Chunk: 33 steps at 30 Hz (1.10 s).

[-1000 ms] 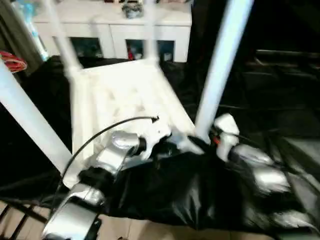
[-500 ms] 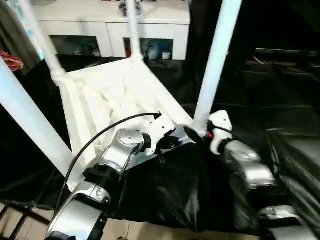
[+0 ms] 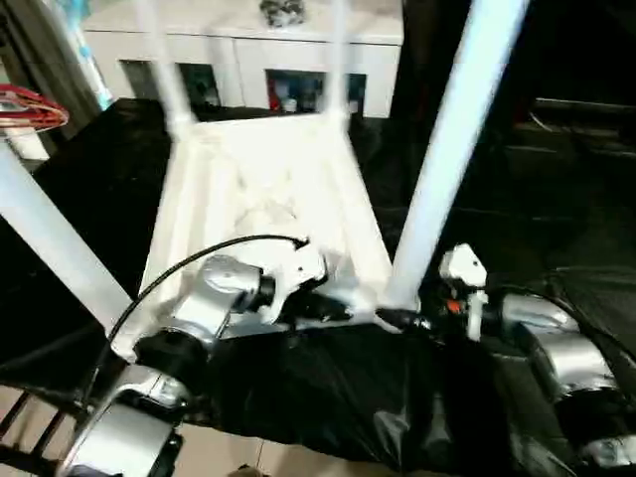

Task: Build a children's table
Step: Rotate leg to tighten

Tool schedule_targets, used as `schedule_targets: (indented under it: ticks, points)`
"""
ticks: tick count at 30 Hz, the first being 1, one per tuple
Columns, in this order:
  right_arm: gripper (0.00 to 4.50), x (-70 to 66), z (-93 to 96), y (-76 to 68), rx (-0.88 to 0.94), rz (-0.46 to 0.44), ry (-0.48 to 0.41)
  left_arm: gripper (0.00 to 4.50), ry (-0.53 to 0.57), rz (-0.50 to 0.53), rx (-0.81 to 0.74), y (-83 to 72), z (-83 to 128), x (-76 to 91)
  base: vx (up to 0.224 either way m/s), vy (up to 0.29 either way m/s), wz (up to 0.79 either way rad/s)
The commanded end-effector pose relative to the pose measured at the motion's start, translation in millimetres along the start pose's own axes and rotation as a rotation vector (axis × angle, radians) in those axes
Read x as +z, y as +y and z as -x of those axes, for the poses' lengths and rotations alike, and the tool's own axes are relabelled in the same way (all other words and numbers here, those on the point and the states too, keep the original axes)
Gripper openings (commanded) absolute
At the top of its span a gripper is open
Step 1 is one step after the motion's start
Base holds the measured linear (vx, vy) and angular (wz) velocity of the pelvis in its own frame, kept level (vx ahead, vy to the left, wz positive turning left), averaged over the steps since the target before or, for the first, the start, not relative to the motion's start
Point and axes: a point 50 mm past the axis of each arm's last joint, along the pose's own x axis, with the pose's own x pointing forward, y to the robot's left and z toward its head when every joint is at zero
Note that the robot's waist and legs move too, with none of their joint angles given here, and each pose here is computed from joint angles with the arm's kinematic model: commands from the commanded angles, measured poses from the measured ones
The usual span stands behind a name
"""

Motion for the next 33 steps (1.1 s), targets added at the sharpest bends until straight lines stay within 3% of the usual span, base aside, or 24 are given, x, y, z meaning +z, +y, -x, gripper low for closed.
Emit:
schedule_targets:
  ticks: [1, 10, 16, 21, 28, 29, 33]
  points:
    - [3.27, -6.8, -7.2, 11.3, 0.103, -0.025, 0.038, 0.00, -0.075, -0.041, -0.067, -3.5, -3, 13.9, 0.000, 0.000, 0.00]
    - [2.69, -6.4, -7.3, 16.4, 0.170, -0.014, 0.065, 0.00, -0.057, -0.038, -0.080, -2.7, 3, 10.7, 0.000, 0.000, 0.00]
    - [2.62, -9.5, -19.9, 22.1, 0.167, -0.041, 0.039, 0.00, -0.082, -0.033, 0.047, 3.6, -4, 15.2, 0.000, 0.000, 0.00]
    - [2.61, -13.1, -37.5, 9.2, -0.093, -0.047, -0.001, 0.00, -0.099, -0.007, 0.198, 10.8, -20, 24.4, 0.000, 0.000, 0.00]
    - [2.61, -11.9, -57.9, -1.3, -0.327, -0.080, -0.015, 0.00, -0.125, 0.024, 0.285, 12.5, -36, 34.3, 0.000, 0.000, 0.00]
    - [2.61, -8.4, -71.0, -6.0, -0.442, -0.117, -0.040, 0.00, -0.133, 0.034, 0.333, 13.7, -43, 39.7, 0.000, 0.000, 0.00]
    - [2.61, 2.5, -83.4, -11.8, -0.541, -0.136, -0.098, 0.00, -0.139, 0.020, 0.347, 12.2, -50, 44.7, 0.000, 0.000, 0.00]
